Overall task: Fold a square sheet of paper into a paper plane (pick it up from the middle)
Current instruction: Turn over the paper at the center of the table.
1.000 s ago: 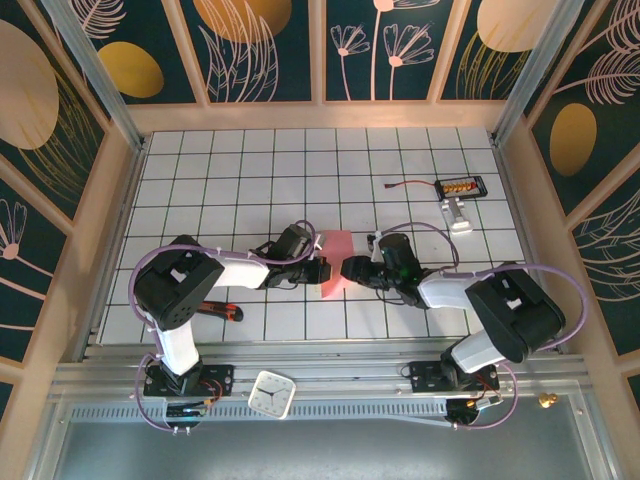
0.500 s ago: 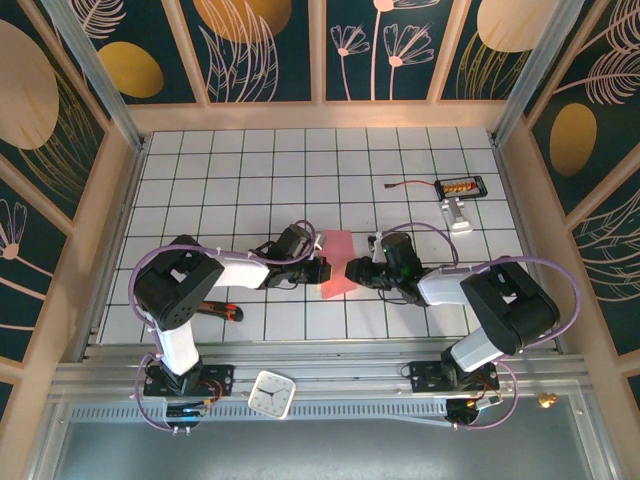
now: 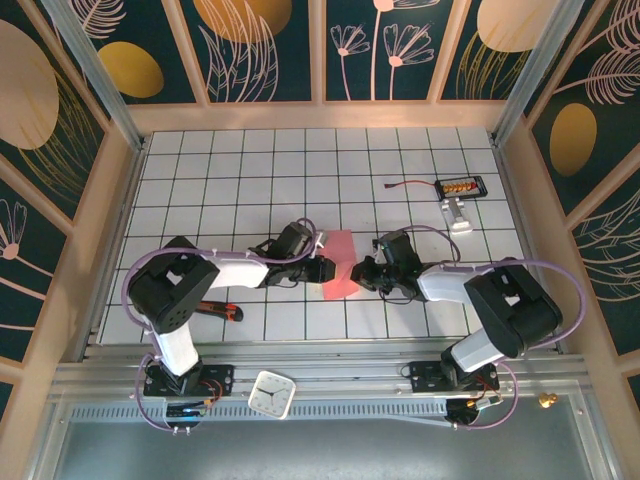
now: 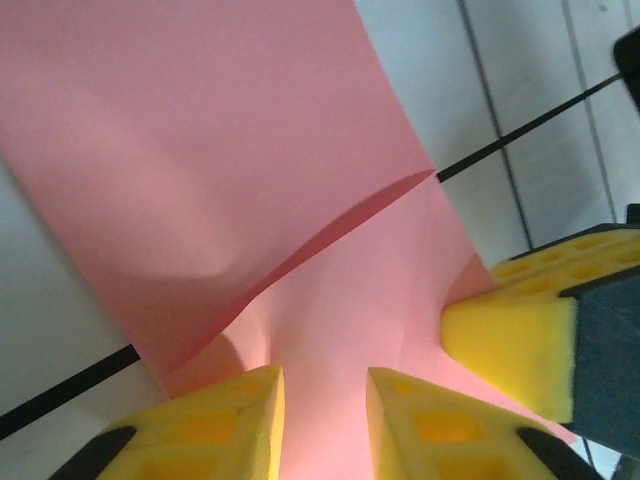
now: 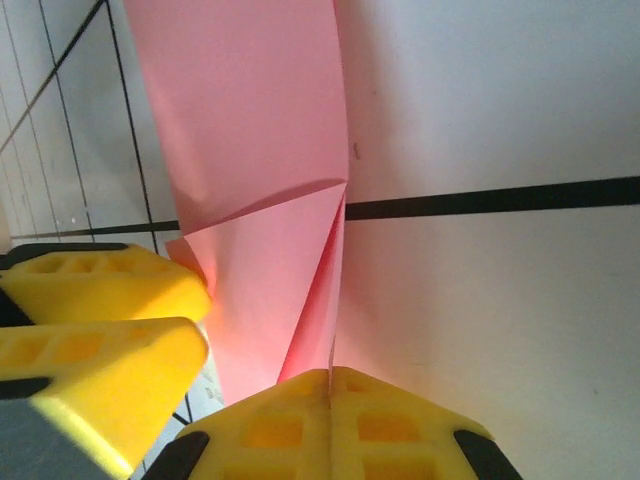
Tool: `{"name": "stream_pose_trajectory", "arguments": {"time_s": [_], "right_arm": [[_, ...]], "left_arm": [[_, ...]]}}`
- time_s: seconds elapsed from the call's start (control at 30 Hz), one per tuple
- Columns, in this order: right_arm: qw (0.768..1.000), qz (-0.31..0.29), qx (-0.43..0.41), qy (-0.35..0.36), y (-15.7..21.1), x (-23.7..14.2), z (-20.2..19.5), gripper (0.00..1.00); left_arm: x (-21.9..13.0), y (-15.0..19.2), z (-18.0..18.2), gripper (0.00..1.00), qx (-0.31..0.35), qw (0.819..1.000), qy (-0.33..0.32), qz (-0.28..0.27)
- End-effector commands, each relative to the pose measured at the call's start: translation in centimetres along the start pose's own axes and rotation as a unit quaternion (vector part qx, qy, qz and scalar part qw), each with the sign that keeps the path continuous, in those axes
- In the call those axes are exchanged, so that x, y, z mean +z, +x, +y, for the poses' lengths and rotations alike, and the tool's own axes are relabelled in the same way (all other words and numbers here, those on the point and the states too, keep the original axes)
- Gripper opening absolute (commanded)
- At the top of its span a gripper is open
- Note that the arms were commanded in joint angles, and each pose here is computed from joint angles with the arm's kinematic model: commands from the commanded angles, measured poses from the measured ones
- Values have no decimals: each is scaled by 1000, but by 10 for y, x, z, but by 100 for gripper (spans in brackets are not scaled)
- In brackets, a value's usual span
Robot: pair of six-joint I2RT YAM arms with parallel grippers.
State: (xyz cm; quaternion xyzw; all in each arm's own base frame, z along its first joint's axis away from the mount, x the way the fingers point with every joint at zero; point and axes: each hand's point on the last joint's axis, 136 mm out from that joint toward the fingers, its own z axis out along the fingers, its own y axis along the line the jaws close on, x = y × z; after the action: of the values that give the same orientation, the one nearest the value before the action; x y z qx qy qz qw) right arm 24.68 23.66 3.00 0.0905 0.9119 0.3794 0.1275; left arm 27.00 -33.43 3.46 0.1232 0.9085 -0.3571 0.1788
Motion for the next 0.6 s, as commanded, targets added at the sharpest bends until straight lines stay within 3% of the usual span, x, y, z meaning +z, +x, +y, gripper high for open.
{"name": "stream_pose_trajectory", "arguments": {"time_s": [0.0,0.3,0.57], "right_arm": [[1000,-10,-1,-7,-9,-10,15,4],[999,-10,-12,-29,-1,-12,13,18],[998,-24,6,-51,7,-16,13,23]], "left_arm": [[-14,-19,-12,31,28,999,9,-40],[5,-21,-5,29,5,999,2,-32],[16,-10,16,23,-19,999,-27,-19]]}}
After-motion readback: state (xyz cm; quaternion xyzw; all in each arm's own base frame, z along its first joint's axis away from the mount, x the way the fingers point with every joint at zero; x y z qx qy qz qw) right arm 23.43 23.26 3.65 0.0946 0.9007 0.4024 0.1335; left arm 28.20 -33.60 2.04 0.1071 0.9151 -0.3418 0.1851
